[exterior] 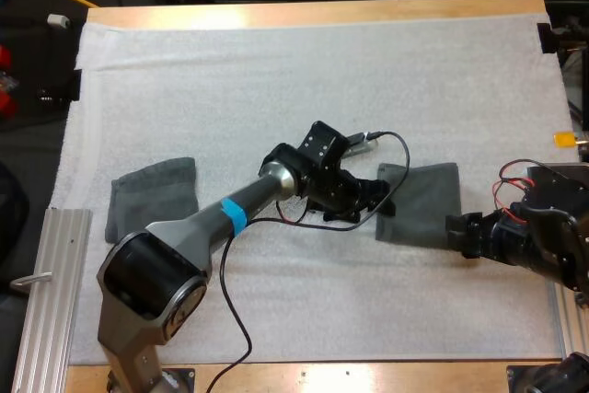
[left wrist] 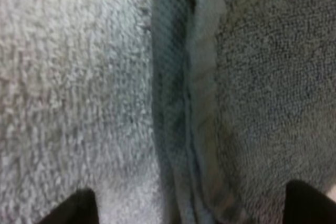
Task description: Pick towel from pile, fold and stack
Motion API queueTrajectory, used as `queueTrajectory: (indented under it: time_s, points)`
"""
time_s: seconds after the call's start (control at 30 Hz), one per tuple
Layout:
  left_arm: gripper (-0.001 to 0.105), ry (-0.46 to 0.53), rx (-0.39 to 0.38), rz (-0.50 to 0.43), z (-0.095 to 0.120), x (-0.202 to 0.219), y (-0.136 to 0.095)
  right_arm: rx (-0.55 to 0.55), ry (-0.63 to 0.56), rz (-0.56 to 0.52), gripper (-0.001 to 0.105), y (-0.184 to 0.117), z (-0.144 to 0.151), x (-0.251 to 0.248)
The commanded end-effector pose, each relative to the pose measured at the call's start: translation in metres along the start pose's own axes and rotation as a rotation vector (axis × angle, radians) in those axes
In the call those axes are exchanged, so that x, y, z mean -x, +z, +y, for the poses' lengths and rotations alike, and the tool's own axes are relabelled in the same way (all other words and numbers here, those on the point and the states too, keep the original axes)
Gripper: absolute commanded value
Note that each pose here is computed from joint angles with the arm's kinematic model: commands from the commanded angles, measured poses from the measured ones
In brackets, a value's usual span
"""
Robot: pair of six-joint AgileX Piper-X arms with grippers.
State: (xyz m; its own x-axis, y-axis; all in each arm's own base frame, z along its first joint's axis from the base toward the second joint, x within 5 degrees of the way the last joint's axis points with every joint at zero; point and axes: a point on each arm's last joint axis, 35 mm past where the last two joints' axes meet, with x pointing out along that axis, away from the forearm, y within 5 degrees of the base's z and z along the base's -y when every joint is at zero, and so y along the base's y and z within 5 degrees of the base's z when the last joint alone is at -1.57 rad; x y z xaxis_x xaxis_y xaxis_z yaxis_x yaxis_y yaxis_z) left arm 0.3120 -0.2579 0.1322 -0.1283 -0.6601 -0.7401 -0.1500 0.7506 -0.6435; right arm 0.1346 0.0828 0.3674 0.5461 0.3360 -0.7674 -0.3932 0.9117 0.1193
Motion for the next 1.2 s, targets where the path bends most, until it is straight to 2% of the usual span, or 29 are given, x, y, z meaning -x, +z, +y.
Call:
queueTrajectory:
  time_s: [0.0, 0.4, 0.6, 0.9, 1.17]
  points:
    - [0.071, 0.029, 0.017, 0.003, -0.001, -0.004, -0.001, 0.010, 0.003, -0.012, 0.065, 0.000, 0.000, 0.004]
    - [0.071, -0.070, 0.031, 0.066, -0.014, -0.003, 0.000, 0.012, 0.003, -0.012, 0.065, 0.000, 0.000, 0.004]
    - [0.071, -0.087, 0.048, 0.043, -0.028, -0.014, -0.002, 0.012, 0.003, -0.012, 0.065, 0.000, 0.000, 0.004]
    - [0.070, -0.059, 0.076, 0.037, -0.029, -0.020, -0.002, 0.012, 0.006, -0.028, 0.065, -0.001, 0.000, 0.009]
    - [0.063, -0.059, 0.084, 0.042, -0.029, -0.020, -0.003, 0.012, 0.010, -0.050, 0.065, -0.003, -0.001, 0.015]
